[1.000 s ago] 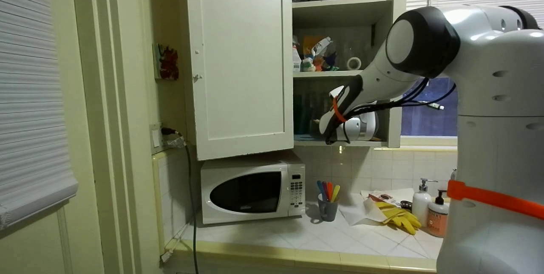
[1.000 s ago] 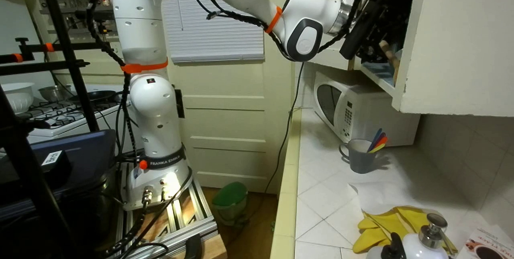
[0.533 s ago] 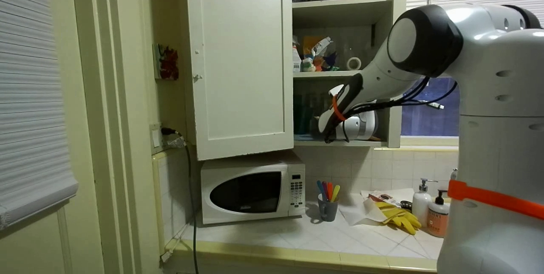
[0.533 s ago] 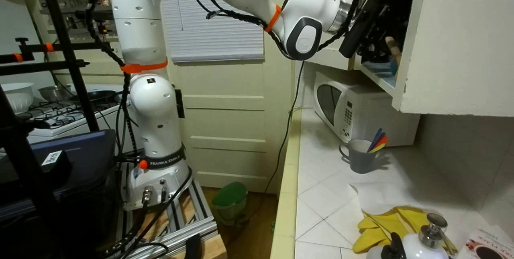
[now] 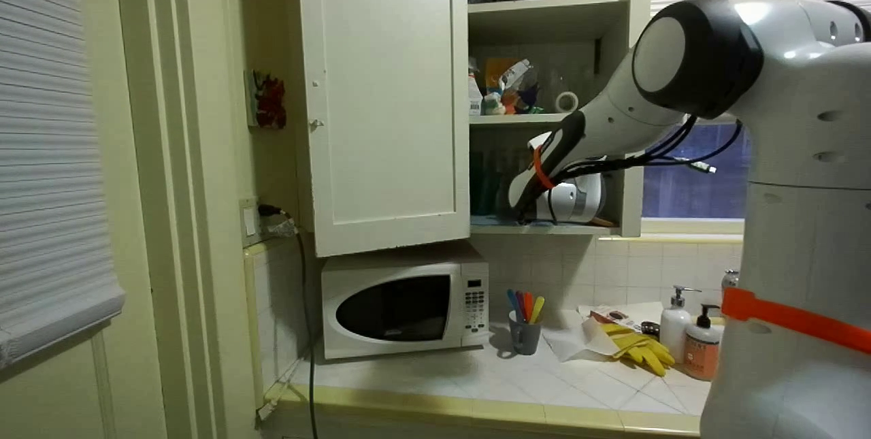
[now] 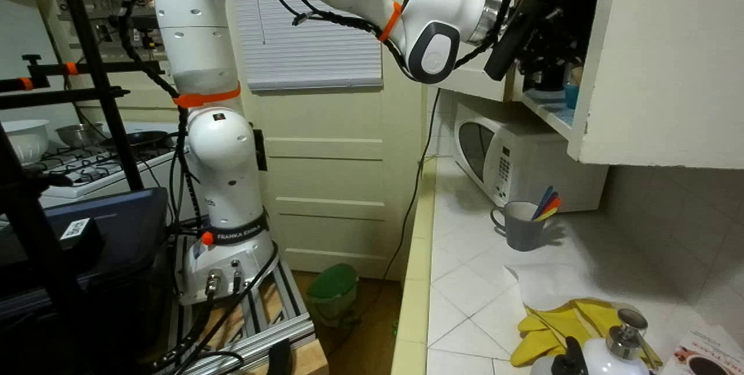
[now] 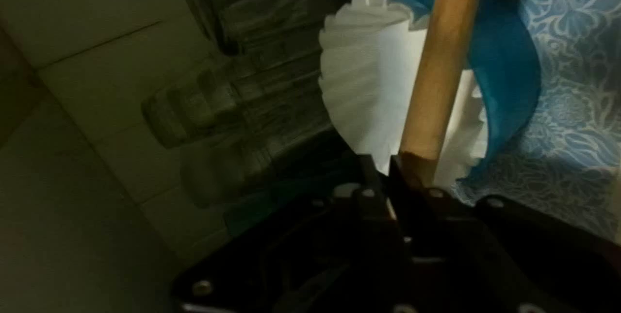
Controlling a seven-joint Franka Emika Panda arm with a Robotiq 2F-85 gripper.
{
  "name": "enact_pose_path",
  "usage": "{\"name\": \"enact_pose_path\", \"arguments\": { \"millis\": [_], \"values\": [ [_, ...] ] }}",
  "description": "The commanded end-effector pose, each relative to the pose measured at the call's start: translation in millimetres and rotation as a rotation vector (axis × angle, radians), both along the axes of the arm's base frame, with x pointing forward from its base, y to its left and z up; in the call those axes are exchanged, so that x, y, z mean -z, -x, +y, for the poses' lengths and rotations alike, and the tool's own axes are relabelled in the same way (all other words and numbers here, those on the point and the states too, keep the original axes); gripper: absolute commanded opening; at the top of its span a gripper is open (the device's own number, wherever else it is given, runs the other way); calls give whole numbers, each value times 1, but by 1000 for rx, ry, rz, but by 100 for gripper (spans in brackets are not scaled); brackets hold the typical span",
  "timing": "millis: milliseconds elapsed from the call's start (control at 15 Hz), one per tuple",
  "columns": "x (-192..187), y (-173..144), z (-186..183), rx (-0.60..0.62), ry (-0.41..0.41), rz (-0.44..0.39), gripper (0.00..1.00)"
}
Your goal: Put the wooden spoon on the bottom shelf.
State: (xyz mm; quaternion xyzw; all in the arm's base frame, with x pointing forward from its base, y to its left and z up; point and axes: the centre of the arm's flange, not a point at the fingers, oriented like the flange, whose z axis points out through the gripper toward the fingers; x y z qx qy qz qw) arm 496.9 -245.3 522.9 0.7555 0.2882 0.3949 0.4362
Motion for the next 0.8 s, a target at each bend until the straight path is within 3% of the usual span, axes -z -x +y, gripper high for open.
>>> {"name": "enact_pose_path", "arguments": {
  "millis": [0,733],
  "values": [
    [2,22,29,-20,19,17,0],
    [17,34,42,-35,-17,62,0]
  ]
}}
